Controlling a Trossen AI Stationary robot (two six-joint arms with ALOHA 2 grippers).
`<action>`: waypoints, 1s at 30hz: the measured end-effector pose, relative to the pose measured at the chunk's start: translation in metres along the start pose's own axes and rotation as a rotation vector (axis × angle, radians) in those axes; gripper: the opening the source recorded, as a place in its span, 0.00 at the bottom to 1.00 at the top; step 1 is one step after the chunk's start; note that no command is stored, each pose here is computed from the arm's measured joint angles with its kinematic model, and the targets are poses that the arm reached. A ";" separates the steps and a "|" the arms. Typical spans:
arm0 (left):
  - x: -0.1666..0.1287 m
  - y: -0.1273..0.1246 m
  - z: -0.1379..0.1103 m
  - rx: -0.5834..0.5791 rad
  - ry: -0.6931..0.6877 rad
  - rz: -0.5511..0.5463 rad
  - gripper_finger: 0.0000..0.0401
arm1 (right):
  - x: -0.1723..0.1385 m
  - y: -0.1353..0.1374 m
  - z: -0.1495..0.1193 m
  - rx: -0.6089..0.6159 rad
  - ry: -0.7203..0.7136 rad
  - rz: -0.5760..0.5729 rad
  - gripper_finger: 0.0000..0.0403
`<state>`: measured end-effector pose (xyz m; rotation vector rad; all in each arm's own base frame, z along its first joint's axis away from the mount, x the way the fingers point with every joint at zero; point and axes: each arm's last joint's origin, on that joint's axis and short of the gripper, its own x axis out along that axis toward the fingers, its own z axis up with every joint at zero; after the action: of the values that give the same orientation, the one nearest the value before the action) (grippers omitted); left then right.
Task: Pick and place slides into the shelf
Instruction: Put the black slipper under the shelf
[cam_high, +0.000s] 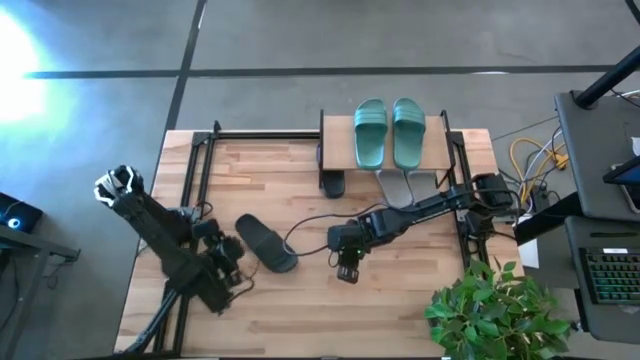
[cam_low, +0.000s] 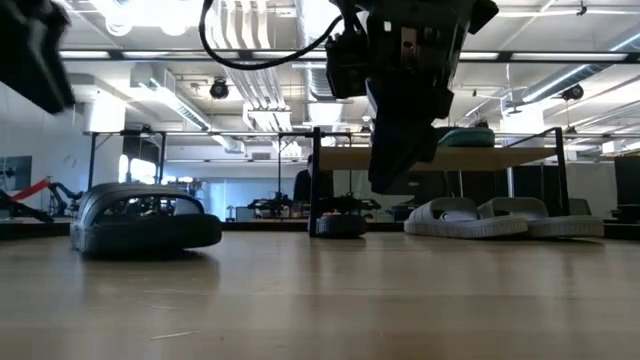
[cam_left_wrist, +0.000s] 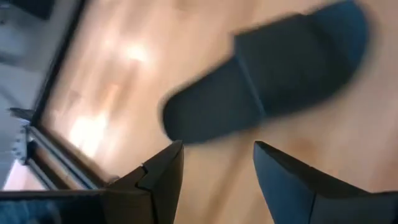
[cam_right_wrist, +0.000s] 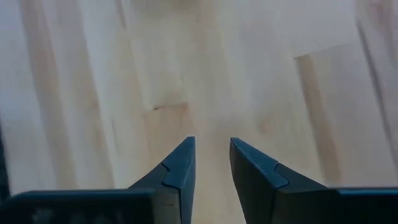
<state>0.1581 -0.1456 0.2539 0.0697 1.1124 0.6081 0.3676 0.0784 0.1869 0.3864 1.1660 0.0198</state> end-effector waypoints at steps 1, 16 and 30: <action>0.008 0.002 0.001 -0.018 -0.008 0.018 0.45 | 0.000 0.002 0.000 0.006 -0.004 0.005 0.23; 0.069 0.042 0.026 -0.311 -0.075 -0.448 0.34 | -0.004 0.040 -0.014 0.069 -0.009 0.029 0.21; 0.104 0.025 0.013 -0.481 0.026 -0.725 0.33 | -0.003 0.058 -0.027 0.123 -0.030 -0.008 0.21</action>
<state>0.1898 -0.0710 0.1837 -0.7300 0.9043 0.2048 0.3534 0.1400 0.1982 0.4891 1.1420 -0.0643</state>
